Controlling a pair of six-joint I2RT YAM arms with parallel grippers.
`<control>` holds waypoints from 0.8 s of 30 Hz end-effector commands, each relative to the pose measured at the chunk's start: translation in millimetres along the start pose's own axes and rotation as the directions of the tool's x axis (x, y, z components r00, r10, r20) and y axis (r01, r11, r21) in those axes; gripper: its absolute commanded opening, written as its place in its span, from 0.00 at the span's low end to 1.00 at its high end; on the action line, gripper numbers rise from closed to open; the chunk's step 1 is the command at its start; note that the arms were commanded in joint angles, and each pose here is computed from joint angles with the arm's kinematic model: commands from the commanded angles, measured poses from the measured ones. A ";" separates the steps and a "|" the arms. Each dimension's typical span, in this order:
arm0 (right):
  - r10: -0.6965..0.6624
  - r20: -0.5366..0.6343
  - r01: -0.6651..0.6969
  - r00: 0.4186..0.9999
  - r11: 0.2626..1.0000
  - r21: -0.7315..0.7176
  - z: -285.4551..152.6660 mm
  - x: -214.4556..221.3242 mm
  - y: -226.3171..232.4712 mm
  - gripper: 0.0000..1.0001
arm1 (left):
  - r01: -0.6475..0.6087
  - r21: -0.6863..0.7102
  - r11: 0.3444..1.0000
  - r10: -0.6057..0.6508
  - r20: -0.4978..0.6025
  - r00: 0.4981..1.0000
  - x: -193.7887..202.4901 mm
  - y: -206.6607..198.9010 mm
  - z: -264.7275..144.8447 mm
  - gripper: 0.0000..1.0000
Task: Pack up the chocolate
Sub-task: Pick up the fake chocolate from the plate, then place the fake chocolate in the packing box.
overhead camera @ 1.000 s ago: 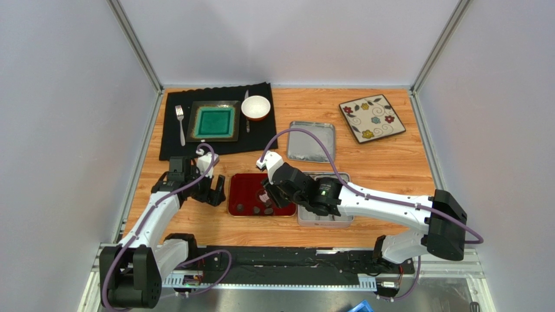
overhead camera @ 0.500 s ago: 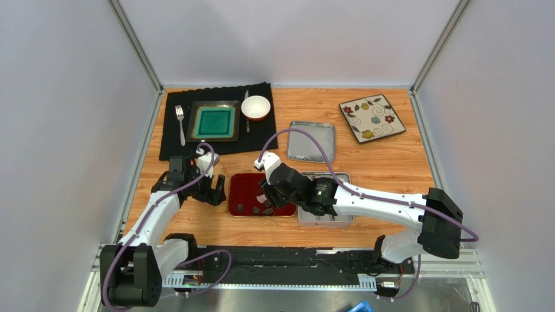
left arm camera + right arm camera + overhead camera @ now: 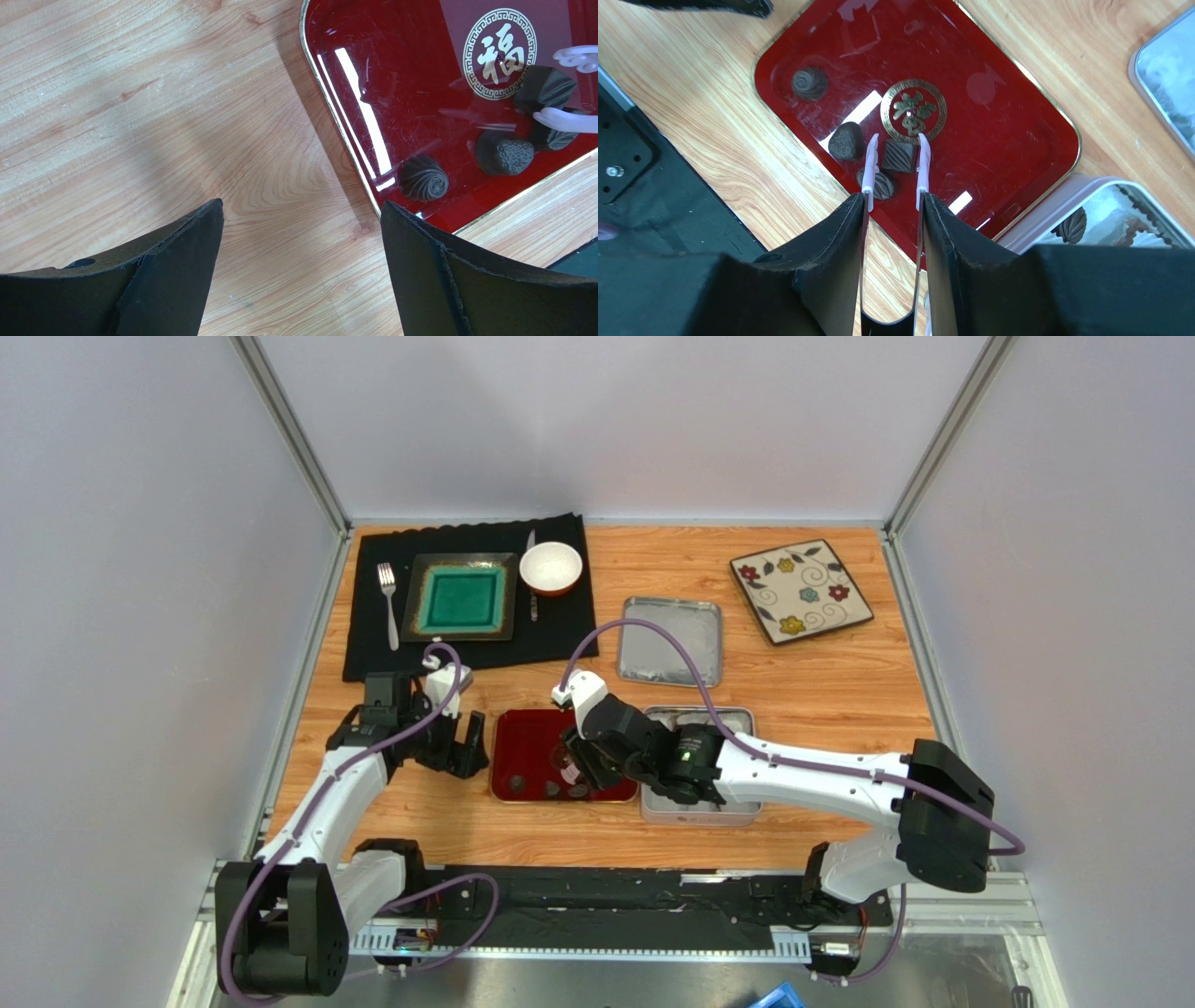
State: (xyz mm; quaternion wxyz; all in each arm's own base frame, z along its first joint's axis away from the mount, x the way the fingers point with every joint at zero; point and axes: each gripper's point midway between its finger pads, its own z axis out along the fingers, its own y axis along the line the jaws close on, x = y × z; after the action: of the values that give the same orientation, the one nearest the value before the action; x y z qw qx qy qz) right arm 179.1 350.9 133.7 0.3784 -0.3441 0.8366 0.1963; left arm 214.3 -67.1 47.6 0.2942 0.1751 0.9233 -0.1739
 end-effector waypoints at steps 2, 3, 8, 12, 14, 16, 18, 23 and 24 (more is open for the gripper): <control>0.046 0.046 -0.046 0.998 0.999 -0.007 0.8 -6.6 -1.4 0.38 | 0.014 0.023 1.000 -0.014 0.018 1.000 -3.8 -3.3 1.3 0.90; 0.045 0.040 -0.045 0.998 0.999 -0.006 1.6 -4.0 -2.8 0.38 | 0.015 0.025 1.000 -0.015 0.020 1.000 -4.3 -3.8 0.6 0.90; 0.052 0.042 -0.051 0.998 0.999 -0.013 4.0 -2.5 -2.8 0.35 | 0.033 0.017 0.999 -0.034 0.027 0.999 -4.9 -0.1 -1.5 0.89; 0.056 0.050 -0.055 0.997 0.998 -0.016 5.8 -4.3 -2.2 0.26 | 0.029 0.015 0.999 -0.029 0.030 0.999 -4.2 0.4 -2.3 0.89; 0.058 0.055 -0.057 0.997 0.998 -0.015 4.7 -7.4 -2.5 0.19 | 0.025 0.011 1.000 -0.026 0.032 0.999 -4.7 1.4 -2.5 0.89; 0.050 0.068 -0.049 0.996 0.999 -0.009 0.3 -12.5 -4.2 0.15 | 0.026 0.008 1.000 -0.026 0.034 0.999 -4.9 2.1 -2.9 0.88; 0.051 0.099 -0.052 0.994 0.999 0.014 -7.6 -22.9 -11.2 0.11 | 0.028 0.010 1.000 -0.029 0.034 0.999 -4.5 2.4 -2.7 0.88; 0.048 0.172 -0.062 0.984 0.995 0.073 -42.6 -53.2 -36.5 0.08 | 0.032 0.015 0.999 -0.032 0.031 0.999 -2.7 1.6 -1.4 0.87; 0.052 0.169 -0.068 0.984 0.994 0.089 -48.4 -52.7 -44.0 0.08 | 0.033 0.014 0.999 -0.034 0.031 0.999 -2.3 1.8 -1.1 0.87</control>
State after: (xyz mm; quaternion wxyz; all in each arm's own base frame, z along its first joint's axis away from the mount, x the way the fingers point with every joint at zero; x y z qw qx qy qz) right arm 189.6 330.2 133.4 0.3848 -0.3231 0.8441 0.1871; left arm 215.6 -62.8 48.2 0.2966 0.1614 0.9244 -0.1773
